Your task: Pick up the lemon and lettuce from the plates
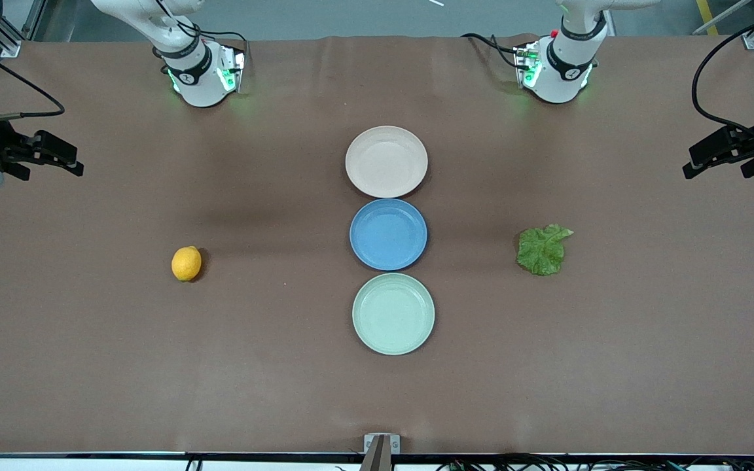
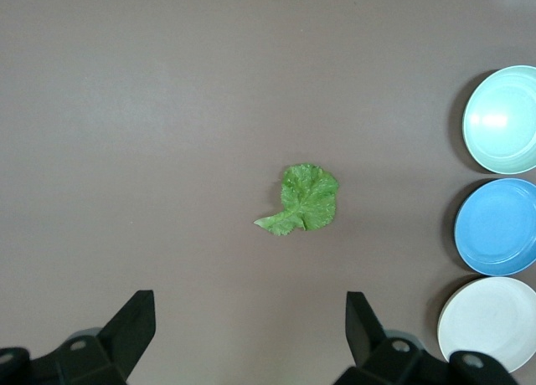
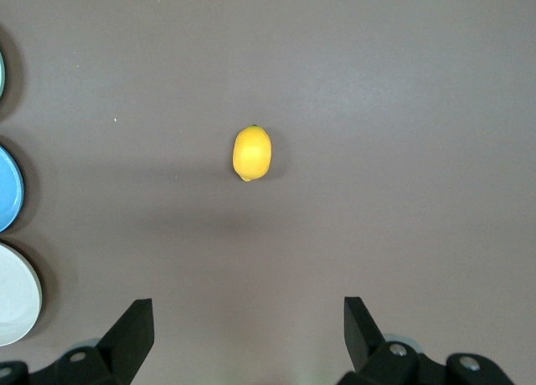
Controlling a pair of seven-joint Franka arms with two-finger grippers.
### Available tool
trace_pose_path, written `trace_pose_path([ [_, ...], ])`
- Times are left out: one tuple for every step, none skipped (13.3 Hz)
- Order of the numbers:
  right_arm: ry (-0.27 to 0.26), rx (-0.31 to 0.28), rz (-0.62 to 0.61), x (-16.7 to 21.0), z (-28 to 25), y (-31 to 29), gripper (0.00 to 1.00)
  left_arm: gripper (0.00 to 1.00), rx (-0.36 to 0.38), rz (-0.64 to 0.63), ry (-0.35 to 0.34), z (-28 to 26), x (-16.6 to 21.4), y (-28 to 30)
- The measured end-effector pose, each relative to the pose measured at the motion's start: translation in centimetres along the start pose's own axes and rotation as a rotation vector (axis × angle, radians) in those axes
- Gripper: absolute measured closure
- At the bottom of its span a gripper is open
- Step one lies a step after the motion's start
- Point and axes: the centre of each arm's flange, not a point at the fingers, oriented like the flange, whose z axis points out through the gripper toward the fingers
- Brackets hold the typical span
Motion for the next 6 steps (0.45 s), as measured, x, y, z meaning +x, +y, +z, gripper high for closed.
trace_pose_path([
  [-0.001,0.0,0.0,0.0,0.05,0.0,0.0,0.0,0.0,0.0,0.0,-0.02,0.0,0.0],
  [-0.001,0.0,0.0,0.0,0.1,0.01,0.0,0.0,0.0,0.0,0.001,-0.03,0.0,0.0],
  [-0.002,0.0,0.0,0.0,0.16,0.01,0.0,0.0,0.0,0.0,0.001,-0.04,0.0,0.0],
  [-0.004,0.0,0.0,0.0,0.24,0.01,0.0,0.0,0.0,0.0,0.001,-0.04,0.0,0.01],
  [-0.004,0.0,0.0,0.01,0.32,0.01,0.0,0.0,0.0,0.0,0.001,-0.06,0.0,0.01],
  [-0.003,0.0,0.0,0.04,0.39,-0.01,0.0,0.0,0.0,0.0,0.001,-0.07,0.0,0.01],
])
